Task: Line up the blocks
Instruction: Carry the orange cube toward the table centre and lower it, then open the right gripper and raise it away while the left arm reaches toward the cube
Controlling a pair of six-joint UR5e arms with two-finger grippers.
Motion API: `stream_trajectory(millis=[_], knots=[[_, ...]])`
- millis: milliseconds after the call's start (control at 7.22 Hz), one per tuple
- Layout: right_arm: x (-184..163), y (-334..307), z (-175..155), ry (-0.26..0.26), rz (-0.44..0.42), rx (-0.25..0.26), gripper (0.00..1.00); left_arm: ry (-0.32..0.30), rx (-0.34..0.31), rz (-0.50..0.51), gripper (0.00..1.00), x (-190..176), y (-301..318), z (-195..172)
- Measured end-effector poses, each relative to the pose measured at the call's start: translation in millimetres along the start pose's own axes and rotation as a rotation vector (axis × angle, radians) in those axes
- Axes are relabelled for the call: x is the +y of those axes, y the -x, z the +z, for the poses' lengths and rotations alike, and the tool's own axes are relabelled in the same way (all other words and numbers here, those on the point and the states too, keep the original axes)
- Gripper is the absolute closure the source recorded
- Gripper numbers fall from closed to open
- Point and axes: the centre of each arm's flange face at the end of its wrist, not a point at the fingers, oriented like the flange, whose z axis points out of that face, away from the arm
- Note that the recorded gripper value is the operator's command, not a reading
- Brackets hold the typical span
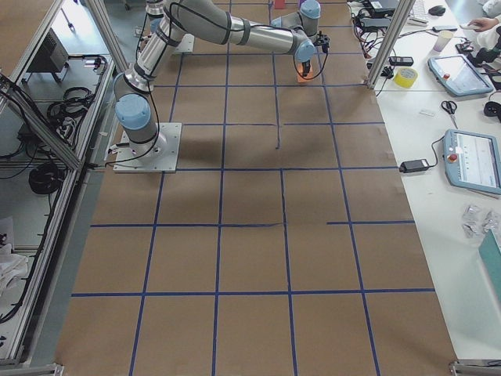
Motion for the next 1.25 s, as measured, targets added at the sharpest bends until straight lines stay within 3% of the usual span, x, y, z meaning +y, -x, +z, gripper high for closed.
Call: stream_trajectory(millis=[416, 693, 1247], knots=[[1.5, 2.6, -15.4, -0.010, 0.009, -0.005, 0.00, 0.024, 0.000, 0.009, 0.00, 1.7, -0.4, 15.7], [-1.4, -6.3, -41.2, -0.019, 0.020, -0.004, 0.00, 0.003, -0.002, 0.007, 0.00, -15.6, 0.7, 27.9], [3.3, -104.7, -158.2, 0.025, 0.059, 0.041, 0.00, -0.011, 0.005, 0.009, 0.00, -78.9, -0.9, 104.1]])
